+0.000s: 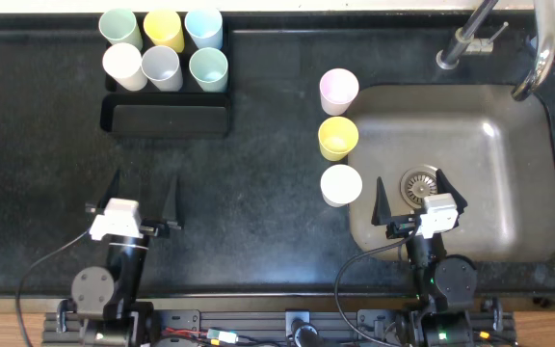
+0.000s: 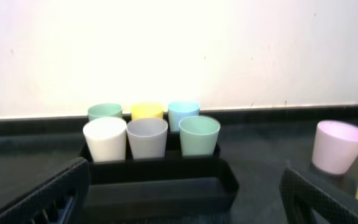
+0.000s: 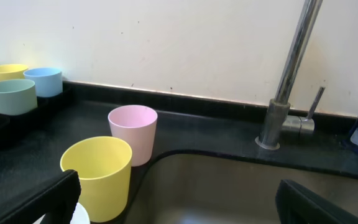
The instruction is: Store Cups
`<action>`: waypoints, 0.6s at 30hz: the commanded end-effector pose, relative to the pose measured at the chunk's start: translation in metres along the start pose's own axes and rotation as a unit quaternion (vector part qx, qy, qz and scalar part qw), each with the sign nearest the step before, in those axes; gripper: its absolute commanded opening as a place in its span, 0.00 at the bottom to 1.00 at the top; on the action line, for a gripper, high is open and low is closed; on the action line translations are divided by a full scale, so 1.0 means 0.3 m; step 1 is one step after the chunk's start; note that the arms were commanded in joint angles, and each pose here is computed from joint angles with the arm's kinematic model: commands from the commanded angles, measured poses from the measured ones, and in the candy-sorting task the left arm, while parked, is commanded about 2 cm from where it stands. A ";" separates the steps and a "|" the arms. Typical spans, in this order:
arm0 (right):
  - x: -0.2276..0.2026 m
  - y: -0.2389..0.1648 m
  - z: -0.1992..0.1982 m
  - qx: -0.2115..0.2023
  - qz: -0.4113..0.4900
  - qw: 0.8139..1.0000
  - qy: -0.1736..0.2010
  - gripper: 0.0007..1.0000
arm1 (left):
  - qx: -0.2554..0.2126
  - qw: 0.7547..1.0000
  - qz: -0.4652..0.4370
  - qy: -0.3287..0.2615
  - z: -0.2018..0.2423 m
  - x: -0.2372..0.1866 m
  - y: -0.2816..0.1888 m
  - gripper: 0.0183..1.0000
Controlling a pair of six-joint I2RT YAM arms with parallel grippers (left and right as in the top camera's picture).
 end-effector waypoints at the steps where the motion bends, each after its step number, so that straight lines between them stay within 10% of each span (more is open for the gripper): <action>1: -0.010 0.001 -0.004 -0.003 -0.001 1.000 -0.002 1.00 | -0.004 0.999 -0.050 -0.010 0.044 0.291 -0.012 1.00; 10: -0.010 0.001 -0.004 -0.003 -0.001 1.000 -0.002 1.00 | -0.115 0.989 0.086 -0.041 0.075 0.793 0.197 1.00; 18: -0.010 0.001 -0.004 -0.003 -0.001 1.000 -0.002 1.00 | -0.154 0.952 0.238 -0.117 -0.065 0.901 0.460 1.00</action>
Point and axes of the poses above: each gripper's point midway between its finger pads, its own y axis out along the fingers, its own z axis along the line the jaws close on, x = y × z, the point moved 8 cm from there along -y, back along the fingers, and after that the axes turned 12 degrees about y, right-handed, at the moved point
